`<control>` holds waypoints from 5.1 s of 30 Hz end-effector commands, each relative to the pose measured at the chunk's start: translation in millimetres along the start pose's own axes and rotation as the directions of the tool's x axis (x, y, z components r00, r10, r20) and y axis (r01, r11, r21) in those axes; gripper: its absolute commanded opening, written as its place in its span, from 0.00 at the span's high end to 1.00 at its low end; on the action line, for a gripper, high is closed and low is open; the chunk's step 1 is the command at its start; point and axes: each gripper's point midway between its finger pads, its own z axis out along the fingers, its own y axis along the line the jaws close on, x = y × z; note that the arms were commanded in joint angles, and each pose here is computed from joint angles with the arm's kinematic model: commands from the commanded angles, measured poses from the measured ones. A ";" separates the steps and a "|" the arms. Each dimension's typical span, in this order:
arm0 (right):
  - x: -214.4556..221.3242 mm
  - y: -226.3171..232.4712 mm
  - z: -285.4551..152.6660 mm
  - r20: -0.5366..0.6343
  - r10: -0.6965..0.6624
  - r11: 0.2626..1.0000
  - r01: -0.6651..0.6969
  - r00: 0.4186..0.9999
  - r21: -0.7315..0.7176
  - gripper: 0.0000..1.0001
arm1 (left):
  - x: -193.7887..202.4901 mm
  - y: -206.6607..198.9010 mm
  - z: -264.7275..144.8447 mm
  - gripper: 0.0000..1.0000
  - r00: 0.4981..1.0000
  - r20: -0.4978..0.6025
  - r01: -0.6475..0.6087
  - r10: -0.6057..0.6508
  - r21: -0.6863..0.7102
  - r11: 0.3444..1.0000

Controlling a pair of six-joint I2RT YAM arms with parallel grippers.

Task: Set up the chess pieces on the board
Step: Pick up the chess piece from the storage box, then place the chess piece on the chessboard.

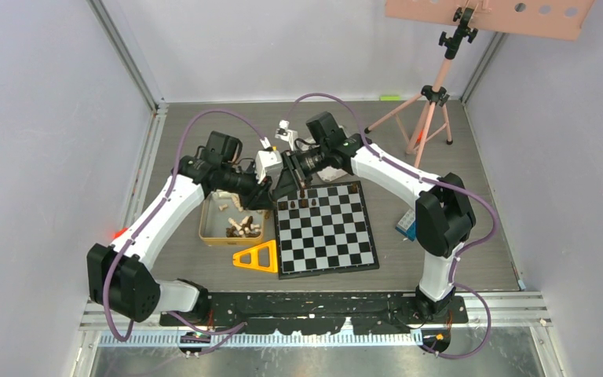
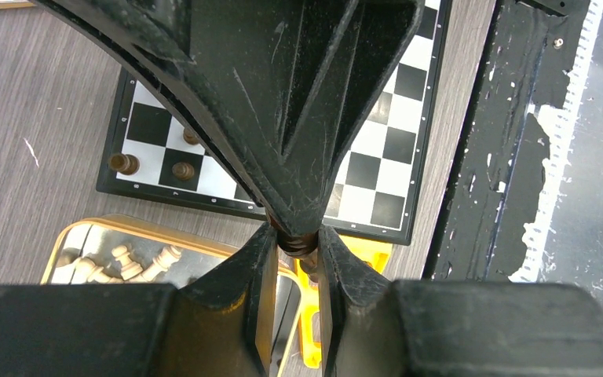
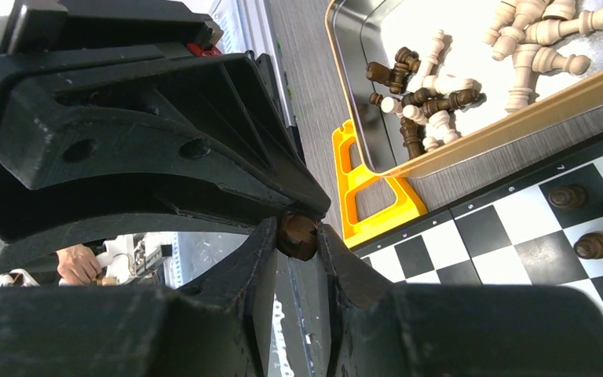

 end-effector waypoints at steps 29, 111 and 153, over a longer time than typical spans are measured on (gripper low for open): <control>10.4 -163.3 -150.9 -0.084 -0.292 0.569 0.243 0.953 0.786 0.99 | 3.0 13.2 3.3 0.80 0.999 -0.028 0.044 -0.046 -0.057 0.997; 16.4 -183.6 -143.4 -0.105 -0.250 0.565 0.233 0.962 0.791 0.52 | 12.2 15.6 3.1 0.78 0.996 -0.063 0.051 -0.056 -0.072 0.996; -53.9 -49.7 -85.4 0.303 -0.154 0.937 0.042 0.941 0.345 0.41 | -114.2 102.2 42.5 0.78 0.332 0.340 0.887 -0.880 0.205 0.414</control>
